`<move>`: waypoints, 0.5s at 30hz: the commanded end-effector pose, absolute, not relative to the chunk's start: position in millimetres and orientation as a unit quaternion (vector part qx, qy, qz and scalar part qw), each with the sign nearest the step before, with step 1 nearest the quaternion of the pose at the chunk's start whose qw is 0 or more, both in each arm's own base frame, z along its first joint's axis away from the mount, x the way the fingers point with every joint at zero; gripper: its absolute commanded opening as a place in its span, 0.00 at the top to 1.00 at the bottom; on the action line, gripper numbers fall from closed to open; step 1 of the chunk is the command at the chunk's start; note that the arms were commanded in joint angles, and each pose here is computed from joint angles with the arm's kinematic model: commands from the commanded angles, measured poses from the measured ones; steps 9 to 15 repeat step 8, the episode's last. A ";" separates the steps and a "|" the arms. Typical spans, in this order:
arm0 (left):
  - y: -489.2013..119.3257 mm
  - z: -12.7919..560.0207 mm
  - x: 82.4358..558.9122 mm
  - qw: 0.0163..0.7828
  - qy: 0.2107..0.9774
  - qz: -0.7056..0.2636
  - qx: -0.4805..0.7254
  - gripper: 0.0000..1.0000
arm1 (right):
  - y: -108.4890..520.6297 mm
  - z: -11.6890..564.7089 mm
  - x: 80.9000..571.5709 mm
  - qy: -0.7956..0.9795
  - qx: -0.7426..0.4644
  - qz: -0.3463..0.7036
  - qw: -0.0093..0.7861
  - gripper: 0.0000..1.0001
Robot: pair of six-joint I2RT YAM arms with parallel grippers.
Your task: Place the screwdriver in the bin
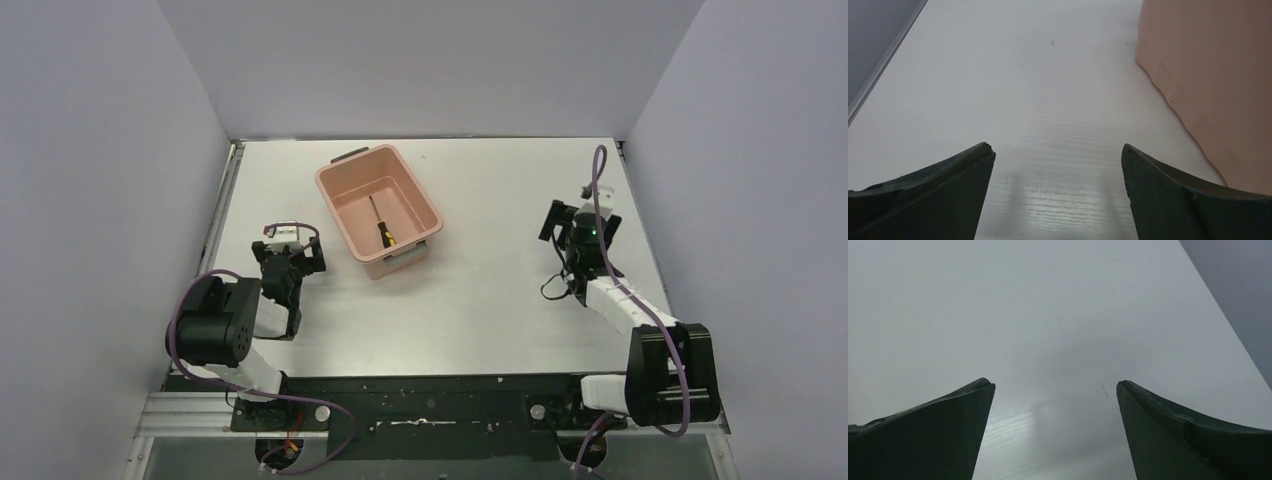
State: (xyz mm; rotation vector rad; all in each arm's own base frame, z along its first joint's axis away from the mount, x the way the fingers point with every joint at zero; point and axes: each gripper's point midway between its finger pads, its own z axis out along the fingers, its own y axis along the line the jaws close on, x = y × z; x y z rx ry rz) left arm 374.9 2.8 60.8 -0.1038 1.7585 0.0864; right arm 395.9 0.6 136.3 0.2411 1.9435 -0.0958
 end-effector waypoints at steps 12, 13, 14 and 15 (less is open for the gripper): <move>2.4 73.1 380.9 0.653 0.756 0.036 -0.043 0.03 | -46.0 129.9 362.4 0.724 0.123 -0.083 0.674 0.00; 2.4 73.1 380.9 0.653 0.756 0.036 -0.043 0.03 | -46.0 129.9 362.4 0.724 0.123 -0.083 0.674 0.00; 2.4 73.1 380.9 0.653 0.756 0.036 -0.043 0.03 | -46.0 129.9 362.4 0.724 0.123 -0.083 0.674 0.00; 2.4 73.1 380.9 0.653 0.756 0.036 -0.043 0.03 | -46.0 129.9 362.4 0.724 0.123 -0.083 0.674 0.00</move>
